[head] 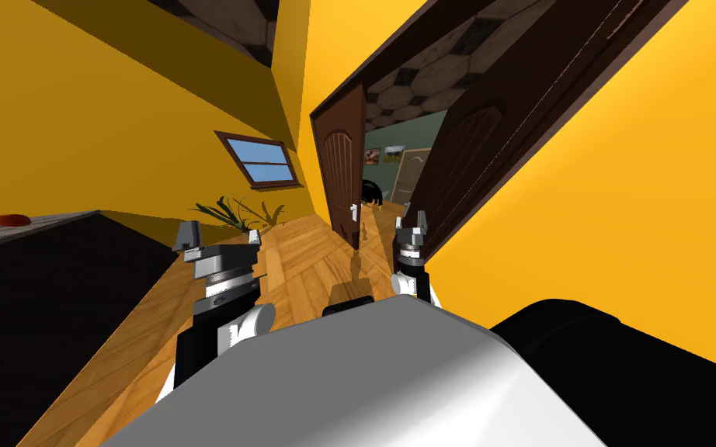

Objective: Push the door open

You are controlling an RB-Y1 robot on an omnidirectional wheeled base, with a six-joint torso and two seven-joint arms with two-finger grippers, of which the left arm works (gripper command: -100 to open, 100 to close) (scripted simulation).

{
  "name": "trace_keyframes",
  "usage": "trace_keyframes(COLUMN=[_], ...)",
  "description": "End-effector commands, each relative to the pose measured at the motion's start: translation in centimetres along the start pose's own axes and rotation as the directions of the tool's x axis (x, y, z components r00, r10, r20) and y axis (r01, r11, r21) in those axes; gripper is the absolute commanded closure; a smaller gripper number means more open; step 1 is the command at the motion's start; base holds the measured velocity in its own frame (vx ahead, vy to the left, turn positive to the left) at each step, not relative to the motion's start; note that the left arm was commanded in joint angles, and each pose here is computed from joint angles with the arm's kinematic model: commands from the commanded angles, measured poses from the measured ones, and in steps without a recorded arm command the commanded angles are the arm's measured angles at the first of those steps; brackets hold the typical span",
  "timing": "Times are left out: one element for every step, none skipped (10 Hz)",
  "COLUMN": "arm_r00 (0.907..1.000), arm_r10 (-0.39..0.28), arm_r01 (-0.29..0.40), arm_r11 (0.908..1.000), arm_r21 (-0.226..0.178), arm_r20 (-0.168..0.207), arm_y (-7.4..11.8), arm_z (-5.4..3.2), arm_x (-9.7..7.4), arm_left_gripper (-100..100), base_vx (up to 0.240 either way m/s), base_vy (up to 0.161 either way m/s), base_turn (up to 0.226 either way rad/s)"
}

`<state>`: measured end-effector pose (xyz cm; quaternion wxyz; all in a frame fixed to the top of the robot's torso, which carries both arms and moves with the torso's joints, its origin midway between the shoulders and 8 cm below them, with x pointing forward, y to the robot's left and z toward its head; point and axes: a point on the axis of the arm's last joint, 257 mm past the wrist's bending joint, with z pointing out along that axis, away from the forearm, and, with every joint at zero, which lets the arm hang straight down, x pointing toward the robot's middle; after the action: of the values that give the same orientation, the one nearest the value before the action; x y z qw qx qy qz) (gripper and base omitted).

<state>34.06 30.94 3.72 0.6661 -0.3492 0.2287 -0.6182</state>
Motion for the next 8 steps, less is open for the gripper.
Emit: trace_keyframes(arm_r00=[0.9998,0.9997,0.9994,0.9989,0.9986,0.9982,0.9973,0.9967], arm_r10=[-0.011,-0.014,-0.021,-0.029,-0.033,-0.038,-0.047,-0.052], arm_r01=[0.011,0.014,0.020,0.027,0.031,0.035,0.042,0.046], arm_r11=[0.9998,0.9996,0.9991,0.9984,0.9978,0.9972,0.9956,0.9946], arm_r21=[-0.019,-0.025,-0.037,-0.050,-0.059,-0.067,-0.084,-0.093], arm_r20=[-0.015,-0.019,-0.027,-0.036,-0.041,-0.046,-0.057,-0.062], arm_y=[1.4,1.8,2.6,3.5,4.1,4.6,5.8,6.4], arm_z=[0.05,0.06,0.08,0.09,0.09,0.09,0.07,0.06], arm_x=[0.5,0.7,1.0,1.4,1.7,1.9,2.4,2.7], arm_left_gripper=[-100,-100,-100,-100,-100,-100,-100,-100], base_vx=[0.065,0.090,0.100,0.128,0.102,0.070,0.099,0.113], base_vy=[0.029,0.051,0.031,0.034,0.044,0.039,0.040,0.048], base_turn=[-0.089,-0.077,-0.074,-0.051,-0.065,-0.063,-0.094,-0.095])
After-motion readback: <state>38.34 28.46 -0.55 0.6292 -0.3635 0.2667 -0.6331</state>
